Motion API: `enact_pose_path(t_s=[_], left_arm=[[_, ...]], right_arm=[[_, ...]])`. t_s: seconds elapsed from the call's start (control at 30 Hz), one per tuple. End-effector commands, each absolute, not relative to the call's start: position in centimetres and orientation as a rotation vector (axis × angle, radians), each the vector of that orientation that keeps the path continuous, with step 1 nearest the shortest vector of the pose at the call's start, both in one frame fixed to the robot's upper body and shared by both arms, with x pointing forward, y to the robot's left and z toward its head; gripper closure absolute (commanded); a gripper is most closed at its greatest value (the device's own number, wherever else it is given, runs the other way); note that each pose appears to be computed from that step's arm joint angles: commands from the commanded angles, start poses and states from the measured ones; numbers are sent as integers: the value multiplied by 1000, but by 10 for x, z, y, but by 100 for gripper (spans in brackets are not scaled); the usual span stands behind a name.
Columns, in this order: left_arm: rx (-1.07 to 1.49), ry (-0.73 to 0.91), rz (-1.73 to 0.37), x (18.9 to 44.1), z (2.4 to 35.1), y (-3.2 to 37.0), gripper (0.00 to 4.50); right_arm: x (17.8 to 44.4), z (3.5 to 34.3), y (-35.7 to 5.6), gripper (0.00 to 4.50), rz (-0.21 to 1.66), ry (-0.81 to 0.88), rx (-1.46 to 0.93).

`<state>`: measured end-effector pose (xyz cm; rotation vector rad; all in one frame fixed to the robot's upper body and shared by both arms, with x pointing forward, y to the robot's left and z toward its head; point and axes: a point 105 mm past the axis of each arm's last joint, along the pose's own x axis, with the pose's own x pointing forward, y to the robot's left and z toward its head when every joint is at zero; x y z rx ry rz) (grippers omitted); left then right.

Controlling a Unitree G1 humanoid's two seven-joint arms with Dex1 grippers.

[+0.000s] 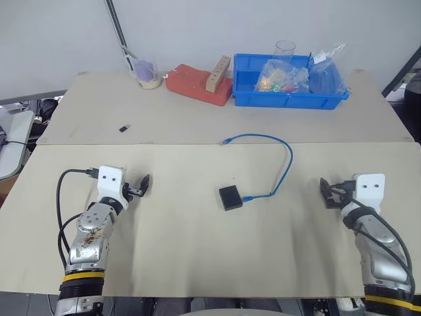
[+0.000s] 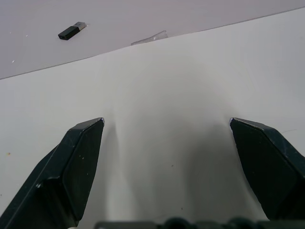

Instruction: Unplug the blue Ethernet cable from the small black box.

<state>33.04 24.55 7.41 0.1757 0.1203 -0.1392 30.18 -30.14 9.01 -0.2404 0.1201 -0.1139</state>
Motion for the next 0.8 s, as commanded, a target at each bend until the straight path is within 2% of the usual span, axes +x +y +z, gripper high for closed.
enact_pose_path(t_s=[0.03,0.13,0.2,0.33,0.5,0.6,0.8], left_arm=[[162,58,-228,331,97,235,2],[158,12,-588,316,123,187,2],[219,21,-798,301,133,163,2],[363,14,-1184,267,156,126,2],[478,-40,-1442,245,175,102,2],[513,-61,-1488,239,178,98,2],[518,-48,-1488,234,177,102,2]], right_arm=[[304,113,-304,0,-83,52,-292],[308,125,-290,0,112,61,-351],[309,130,-269,0,314,77,-379],[296,135,-214,0,840,152,-409],[284,115,-174,0,1279,259,-555],[294,102,-160,0,1367,273,-596],[315,84,-153,0,1405,289,-632]])
